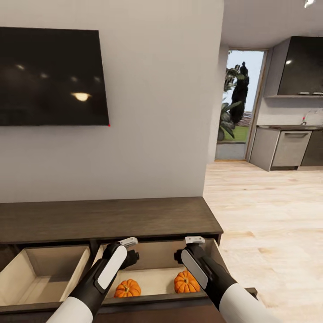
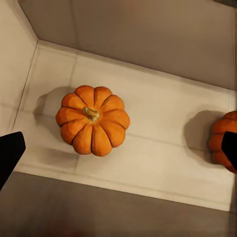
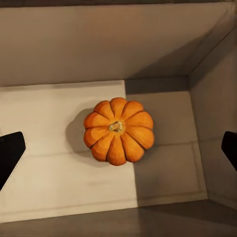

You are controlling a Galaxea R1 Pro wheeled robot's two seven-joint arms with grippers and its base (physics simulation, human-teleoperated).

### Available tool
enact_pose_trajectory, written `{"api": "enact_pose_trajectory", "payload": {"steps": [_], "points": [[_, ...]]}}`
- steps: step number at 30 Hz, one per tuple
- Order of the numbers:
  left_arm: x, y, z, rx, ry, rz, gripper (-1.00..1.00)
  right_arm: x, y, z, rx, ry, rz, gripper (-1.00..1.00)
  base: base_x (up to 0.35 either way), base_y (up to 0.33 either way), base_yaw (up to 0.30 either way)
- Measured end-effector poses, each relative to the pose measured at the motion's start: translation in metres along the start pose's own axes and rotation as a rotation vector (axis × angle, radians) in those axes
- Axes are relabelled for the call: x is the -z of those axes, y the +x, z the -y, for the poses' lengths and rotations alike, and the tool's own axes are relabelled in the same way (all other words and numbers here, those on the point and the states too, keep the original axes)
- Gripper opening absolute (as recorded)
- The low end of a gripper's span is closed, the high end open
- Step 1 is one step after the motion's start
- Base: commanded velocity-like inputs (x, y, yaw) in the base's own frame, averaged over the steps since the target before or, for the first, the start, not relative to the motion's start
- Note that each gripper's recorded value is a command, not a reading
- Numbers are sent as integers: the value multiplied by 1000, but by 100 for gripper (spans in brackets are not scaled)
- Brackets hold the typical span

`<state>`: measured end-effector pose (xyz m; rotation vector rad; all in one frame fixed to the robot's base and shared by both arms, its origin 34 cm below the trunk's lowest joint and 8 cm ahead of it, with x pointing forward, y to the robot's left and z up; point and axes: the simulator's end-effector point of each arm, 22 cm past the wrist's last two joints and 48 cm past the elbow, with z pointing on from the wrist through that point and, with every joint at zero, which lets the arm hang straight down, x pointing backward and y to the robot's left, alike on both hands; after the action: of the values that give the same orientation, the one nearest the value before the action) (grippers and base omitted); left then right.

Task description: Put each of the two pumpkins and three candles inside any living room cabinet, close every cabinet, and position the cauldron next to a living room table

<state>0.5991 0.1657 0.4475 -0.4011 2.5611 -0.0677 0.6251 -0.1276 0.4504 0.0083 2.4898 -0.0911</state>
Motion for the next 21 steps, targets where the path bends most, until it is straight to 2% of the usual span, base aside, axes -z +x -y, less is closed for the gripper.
{"api": "enact_pose_trajectory", "payload": {"steps": [7,18,21], "points": [[13,-9,3,1,14,27,100,13,-12,-18,3,-87,34,100,-3,0,0],[33,-23,8,4,31,69,100,34,-30,-20,2,-101,81,100,-78,1,0],[38,-26,9,4,36,80,100,39,-34,-20,2,-102,93,100,-212,68,0]]}}
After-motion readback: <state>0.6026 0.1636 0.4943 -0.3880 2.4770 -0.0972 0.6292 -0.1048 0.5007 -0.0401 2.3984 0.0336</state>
